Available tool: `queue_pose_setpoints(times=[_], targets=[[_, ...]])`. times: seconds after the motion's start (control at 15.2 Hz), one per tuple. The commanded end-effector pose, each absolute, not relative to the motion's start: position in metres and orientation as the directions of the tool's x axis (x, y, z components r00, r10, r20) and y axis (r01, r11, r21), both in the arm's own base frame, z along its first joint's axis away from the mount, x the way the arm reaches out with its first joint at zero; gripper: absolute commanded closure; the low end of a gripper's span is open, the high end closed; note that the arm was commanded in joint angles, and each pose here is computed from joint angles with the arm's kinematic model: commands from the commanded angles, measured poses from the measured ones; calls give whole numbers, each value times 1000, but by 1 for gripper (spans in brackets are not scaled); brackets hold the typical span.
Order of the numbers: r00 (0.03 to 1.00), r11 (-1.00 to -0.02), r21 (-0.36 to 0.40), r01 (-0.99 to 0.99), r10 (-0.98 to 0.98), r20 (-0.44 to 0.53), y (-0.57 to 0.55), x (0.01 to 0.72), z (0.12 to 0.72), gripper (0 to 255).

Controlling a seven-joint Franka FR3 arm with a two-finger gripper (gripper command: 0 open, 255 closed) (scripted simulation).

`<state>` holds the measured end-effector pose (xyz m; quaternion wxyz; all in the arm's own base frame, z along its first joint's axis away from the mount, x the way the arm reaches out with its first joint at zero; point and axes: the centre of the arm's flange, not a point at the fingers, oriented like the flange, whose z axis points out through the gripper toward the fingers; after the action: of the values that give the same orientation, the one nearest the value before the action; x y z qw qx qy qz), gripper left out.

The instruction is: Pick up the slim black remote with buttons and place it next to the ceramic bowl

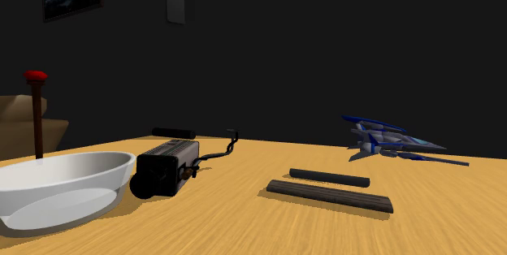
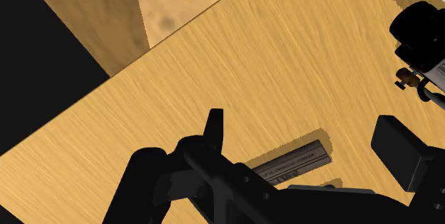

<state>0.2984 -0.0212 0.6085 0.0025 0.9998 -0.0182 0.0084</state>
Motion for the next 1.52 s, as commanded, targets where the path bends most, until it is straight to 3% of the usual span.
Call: queue_pose_setpoints(times=[0.0, 0.73, 1.45], targets=[[999, -999, 5, -36, -36, 17, -21, 298, 608, 0], [945, -945, -32, -326, -324, -50, 32, 417, 537, 0], [806, -808, -47, -588, -579, -125, 54, 542, 460, 0]])
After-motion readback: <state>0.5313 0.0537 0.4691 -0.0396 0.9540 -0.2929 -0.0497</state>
